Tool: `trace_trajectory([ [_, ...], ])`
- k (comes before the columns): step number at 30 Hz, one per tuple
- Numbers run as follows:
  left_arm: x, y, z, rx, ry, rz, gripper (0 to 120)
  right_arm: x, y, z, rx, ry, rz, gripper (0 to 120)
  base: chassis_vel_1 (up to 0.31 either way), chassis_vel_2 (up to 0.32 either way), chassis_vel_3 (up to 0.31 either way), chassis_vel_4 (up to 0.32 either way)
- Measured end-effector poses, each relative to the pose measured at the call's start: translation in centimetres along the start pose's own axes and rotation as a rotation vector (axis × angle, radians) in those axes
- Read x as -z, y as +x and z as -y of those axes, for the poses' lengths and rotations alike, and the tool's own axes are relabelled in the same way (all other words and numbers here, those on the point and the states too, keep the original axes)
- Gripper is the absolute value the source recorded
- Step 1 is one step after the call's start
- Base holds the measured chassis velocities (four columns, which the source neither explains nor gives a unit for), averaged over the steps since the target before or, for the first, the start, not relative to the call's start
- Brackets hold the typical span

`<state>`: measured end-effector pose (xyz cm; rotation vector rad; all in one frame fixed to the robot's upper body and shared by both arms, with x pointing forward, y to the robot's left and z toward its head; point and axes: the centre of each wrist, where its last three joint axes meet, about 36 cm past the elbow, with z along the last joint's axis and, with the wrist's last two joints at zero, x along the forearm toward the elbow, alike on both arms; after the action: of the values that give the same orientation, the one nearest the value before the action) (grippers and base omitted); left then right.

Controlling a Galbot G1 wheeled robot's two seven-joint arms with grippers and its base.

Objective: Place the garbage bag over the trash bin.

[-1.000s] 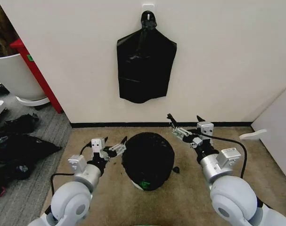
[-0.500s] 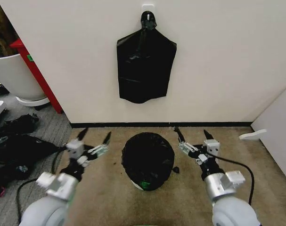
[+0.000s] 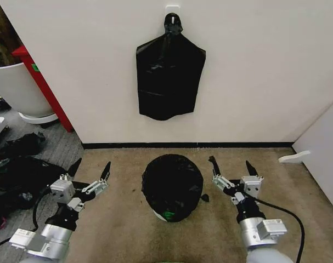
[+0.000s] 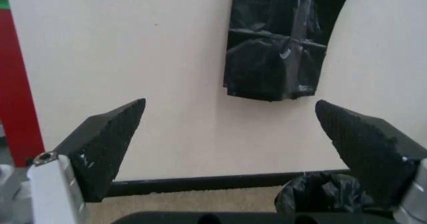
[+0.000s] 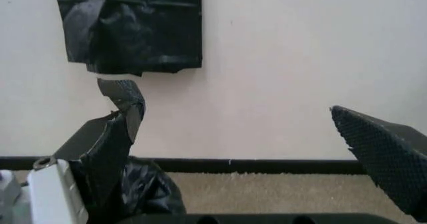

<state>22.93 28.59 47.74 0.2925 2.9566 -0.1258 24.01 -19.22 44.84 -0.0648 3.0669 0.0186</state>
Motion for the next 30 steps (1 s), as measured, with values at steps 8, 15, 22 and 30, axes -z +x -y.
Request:
trace_trajectory([
  [8,-0.5,0.6,1.4,0.002,-0.024,-0.002,100,-1.0,1.7,0.7,-0.022,0.004,-0.002,100,0.0,0.0,0.0,0.0],
  [15,-0.6,1.8,2.1,0.011,-0.009,-0.007,100,-0.6,2.7,1.0,-0.042,-0.01,0.007,100,0.0,0.0,0.0,0.0],
  [22,-0.9,3.3,2.4,0.031,-0.015,-0.025,100,-1.1,3.2,0.6,-0.052,-0.039,0.009,100,0.0,0.0,0.0,0.0],
  [30,-0.5,4.4,2.0,0.043,-0.037,-0.044,100,-1.6,3.9,1.8,-0.076,-0.022,0.015,100,0.0,0.0,0.0,0.0],
])
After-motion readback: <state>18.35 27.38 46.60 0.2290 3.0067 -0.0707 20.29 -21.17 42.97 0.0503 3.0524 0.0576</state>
